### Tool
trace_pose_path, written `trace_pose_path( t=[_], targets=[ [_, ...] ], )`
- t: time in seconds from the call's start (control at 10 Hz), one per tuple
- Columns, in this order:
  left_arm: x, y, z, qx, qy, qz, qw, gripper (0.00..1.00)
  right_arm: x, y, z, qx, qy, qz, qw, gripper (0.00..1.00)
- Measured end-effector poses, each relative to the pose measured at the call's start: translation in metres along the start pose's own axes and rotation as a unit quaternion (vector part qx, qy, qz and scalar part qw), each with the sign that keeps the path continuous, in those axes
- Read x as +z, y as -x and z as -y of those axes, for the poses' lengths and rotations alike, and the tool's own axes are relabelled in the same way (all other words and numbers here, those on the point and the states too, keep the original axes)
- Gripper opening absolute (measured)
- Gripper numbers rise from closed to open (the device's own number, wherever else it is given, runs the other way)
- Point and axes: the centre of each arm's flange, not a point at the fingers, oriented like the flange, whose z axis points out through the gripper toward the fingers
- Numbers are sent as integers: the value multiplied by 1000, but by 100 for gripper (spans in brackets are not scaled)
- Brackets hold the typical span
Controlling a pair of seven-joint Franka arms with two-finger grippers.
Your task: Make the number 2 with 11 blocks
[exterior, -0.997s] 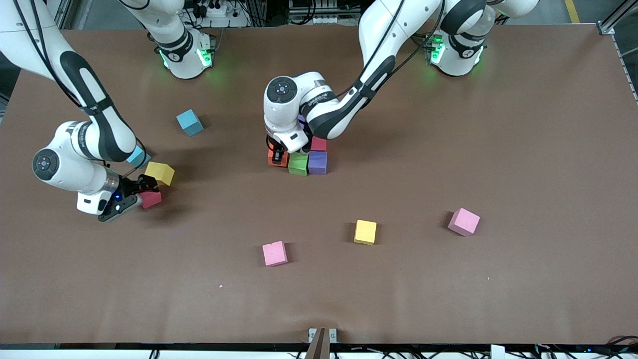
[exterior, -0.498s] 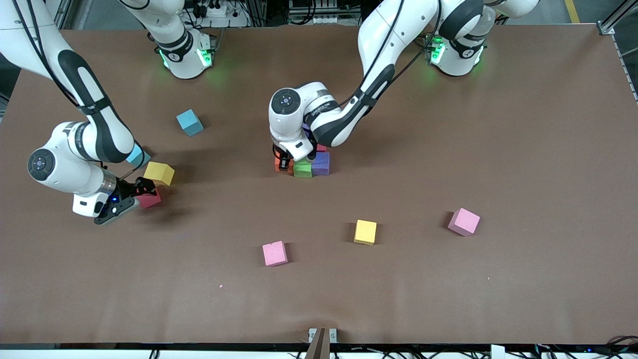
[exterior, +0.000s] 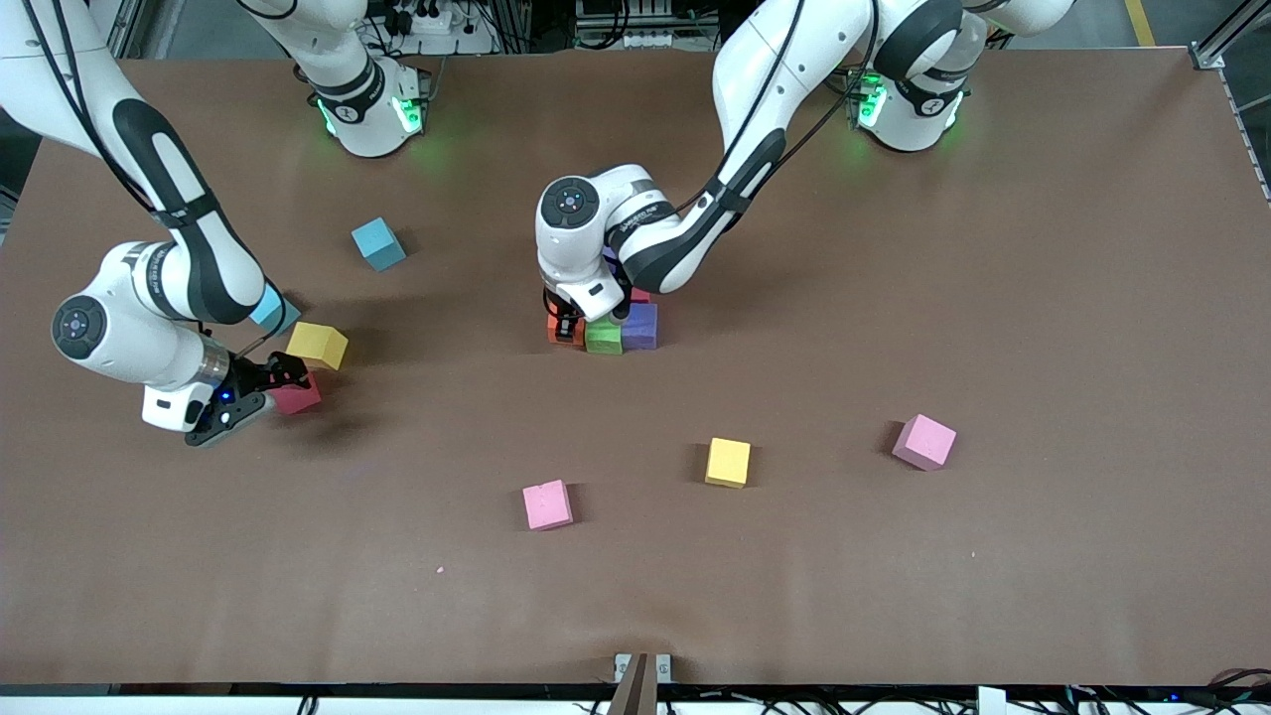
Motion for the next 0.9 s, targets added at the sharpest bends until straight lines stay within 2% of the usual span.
trace_pose_path(
  t=[0.1,0.2,0.4,0.5,0.6,0.7,0.9],
  targets=[
    [-1,4,3,3,1,2,1000,89,4,6,-2,4,-2,2,1000,100],
    [-5,7,4,5,2,2,1000,99,6,7,-2,5,-1,-1,1000,100],
    [-25,8,-2,3,1,-5,1000,100,13,10,1,5,12,-20,1000,99],
    [-46,6,-9,-1,4,-12,1000,100,16,12,4,4,15,-25,1000,85],
    [-71,-2,-21,-1,9,-20,1000,100,16,12,4,4,16,-26,1000,68],
    [-97,-15,-37,4,16,-27,999,100,14,11,3,4,18,-28,999,61],
    [-125,-63,-83,10,42,-57,997,100,3,2,8,-4,23,-35,999,60]
  ],
)
